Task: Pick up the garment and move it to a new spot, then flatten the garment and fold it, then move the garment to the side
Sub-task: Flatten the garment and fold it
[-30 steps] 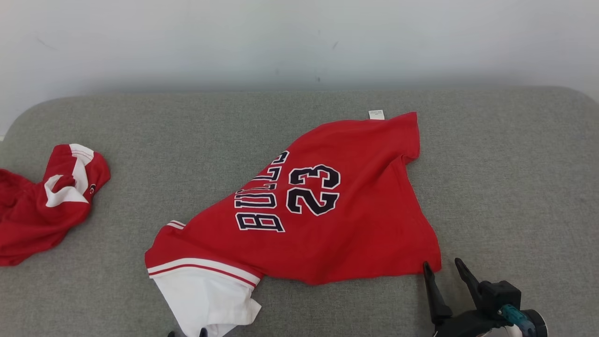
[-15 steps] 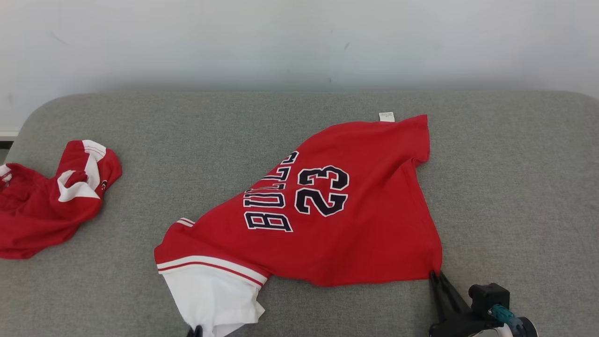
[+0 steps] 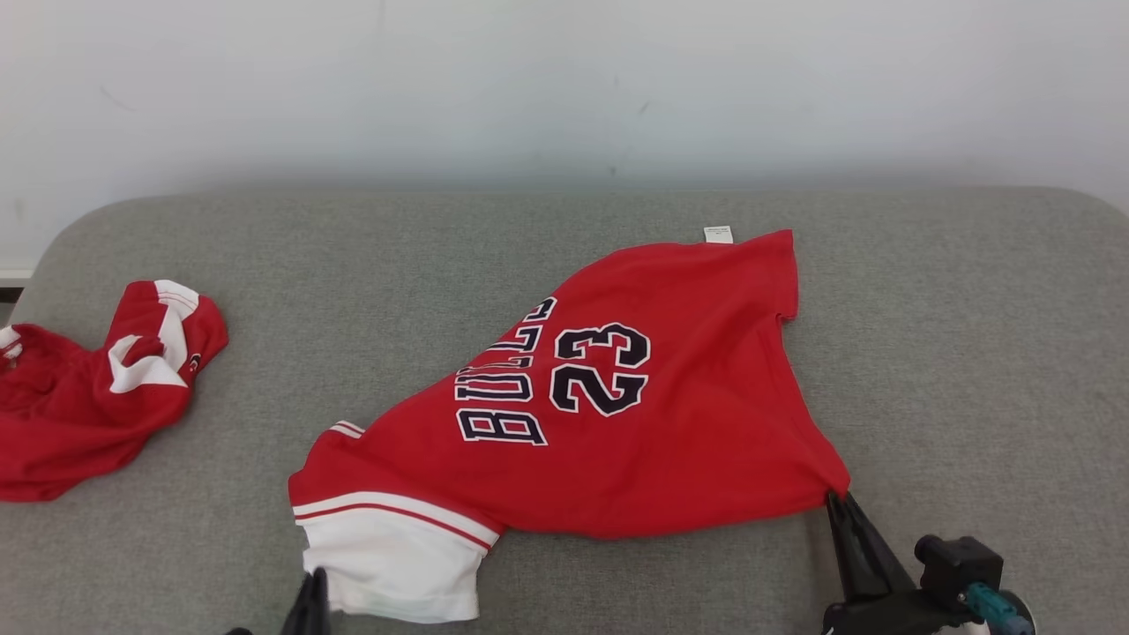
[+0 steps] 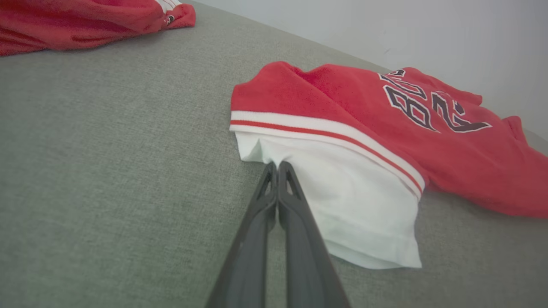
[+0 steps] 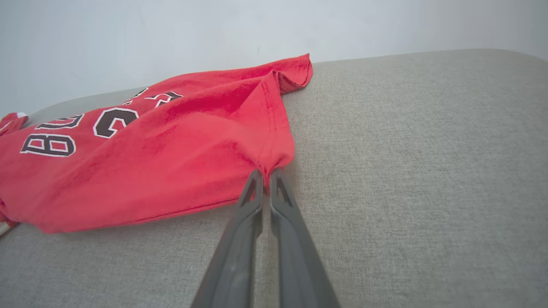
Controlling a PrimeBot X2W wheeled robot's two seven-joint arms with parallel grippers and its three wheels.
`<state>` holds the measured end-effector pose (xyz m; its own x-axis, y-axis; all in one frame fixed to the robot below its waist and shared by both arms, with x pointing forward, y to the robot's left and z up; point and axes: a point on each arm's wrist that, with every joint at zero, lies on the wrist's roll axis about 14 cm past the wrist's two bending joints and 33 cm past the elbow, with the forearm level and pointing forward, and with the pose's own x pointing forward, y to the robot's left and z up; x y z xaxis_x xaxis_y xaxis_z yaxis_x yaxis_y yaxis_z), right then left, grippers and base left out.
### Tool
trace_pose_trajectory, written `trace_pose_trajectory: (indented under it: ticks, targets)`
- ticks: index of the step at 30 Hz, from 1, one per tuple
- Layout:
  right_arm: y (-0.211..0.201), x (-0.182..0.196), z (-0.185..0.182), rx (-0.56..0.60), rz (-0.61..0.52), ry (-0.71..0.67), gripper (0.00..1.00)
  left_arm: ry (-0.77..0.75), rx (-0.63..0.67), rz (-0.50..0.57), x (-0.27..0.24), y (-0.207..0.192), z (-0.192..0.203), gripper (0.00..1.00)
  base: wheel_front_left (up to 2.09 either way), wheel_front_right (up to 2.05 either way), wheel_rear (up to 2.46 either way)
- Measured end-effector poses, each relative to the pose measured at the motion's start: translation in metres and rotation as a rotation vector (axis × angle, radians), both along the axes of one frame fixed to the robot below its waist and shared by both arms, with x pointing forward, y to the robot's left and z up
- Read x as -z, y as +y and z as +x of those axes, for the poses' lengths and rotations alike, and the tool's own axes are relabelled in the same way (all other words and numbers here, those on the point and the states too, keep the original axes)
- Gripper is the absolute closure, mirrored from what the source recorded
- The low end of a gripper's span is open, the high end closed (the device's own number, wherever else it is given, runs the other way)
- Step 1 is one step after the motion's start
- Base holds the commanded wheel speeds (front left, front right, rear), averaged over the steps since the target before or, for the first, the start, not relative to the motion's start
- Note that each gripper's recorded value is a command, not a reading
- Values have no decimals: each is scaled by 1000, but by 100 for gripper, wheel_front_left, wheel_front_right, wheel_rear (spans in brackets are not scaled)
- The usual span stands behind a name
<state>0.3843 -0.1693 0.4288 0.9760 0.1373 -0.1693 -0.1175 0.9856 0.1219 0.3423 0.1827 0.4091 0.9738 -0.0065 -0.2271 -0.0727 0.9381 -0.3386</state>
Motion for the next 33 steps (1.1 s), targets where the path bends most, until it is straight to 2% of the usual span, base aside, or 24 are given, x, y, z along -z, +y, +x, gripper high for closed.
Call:
trace_pose_trajectory:
  ticks: [7, 12, 20, 23, 25, 28, 33]
  targets:
    - [-5, -44, 17, -15, -3, -137, 100, -192, 27, 50, -58, 1, 28, 100, 0, 0, 0]
    - [-3, -83, 51, -45, -18, -240, 100, -328, 128, 116, -115, -9, 74, 100, 0, 0, 0]
    - [-7, -155, 135, -78, -99, -365, 100, -493, 292, 271, -214, -26, 165, 100, 0, 0, 0]
    - [-12, -183, 170, -68, -112, -408, 100, -554, 335, 286, -252, -36, 200, 100, 0, 0, 0]
    - [-14, -201, 192, -68, -130, -437, 100, -605, 338, 263, -279, -40, 222, 100, 0, 0, 0]
    - [-12, -229, 235, -69, -144, -472, 100, -685, 375, 307, -321, -54, 260, 100, 0, 0, 0]
    - [-3, -261, 280, -77, -113, -505, 100, -737, 352, 331, -351, -53, 305, 100, 0, 0, 0]
